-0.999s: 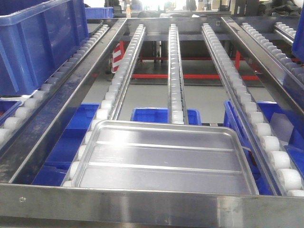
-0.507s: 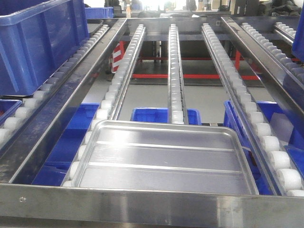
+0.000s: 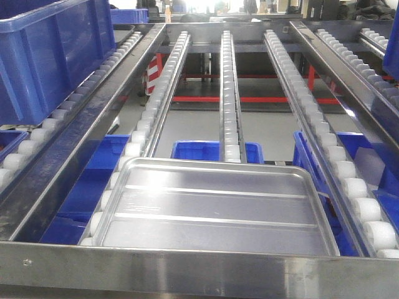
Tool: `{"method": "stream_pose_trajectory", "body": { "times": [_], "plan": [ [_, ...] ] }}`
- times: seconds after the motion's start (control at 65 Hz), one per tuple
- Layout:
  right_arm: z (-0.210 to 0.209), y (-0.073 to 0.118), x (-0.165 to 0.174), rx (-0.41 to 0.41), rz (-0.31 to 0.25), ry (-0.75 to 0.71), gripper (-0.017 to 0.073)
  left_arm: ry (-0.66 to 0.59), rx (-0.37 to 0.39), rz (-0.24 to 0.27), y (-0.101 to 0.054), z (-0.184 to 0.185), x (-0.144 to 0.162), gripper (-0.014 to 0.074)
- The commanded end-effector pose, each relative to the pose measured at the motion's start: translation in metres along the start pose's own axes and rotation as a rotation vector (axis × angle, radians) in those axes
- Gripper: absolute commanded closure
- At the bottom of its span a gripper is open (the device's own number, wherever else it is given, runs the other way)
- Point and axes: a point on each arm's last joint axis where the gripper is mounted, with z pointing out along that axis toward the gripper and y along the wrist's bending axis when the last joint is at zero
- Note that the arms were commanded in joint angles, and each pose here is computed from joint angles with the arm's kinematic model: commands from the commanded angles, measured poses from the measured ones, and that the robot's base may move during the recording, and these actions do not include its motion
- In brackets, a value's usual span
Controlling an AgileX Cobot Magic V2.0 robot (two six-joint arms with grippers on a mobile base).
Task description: Grab silver tray and stack on right shelf
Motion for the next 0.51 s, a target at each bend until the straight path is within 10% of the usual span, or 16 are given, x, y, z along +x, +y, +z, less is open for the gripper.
{"method": "stream_pose_trajectory", "body": {
  "times": [0.0, 0.354, 0.492],
  "plan": [
    [-0.007, 0.000, -0.048, -0.004, -0.008, -0.228, 0.0503, -0.137, 0.004, 0.010, -0.002, 0.000, -0.047, 0.0694],
    [0.014, -0.001, -0.127, 0.007, -0.006, -0.127, 0.0489, 0.120, 0.019, 0.018, -0.008, 0.053, -0.126, 0.0692],
    [0.023, -0.001, -0.127, 0.007, -0.005, -0.085, 0.0321, 0.204, 0.018, -0.004, -0.008, 0.080, -0.124, 0.0687]
  ]
}}
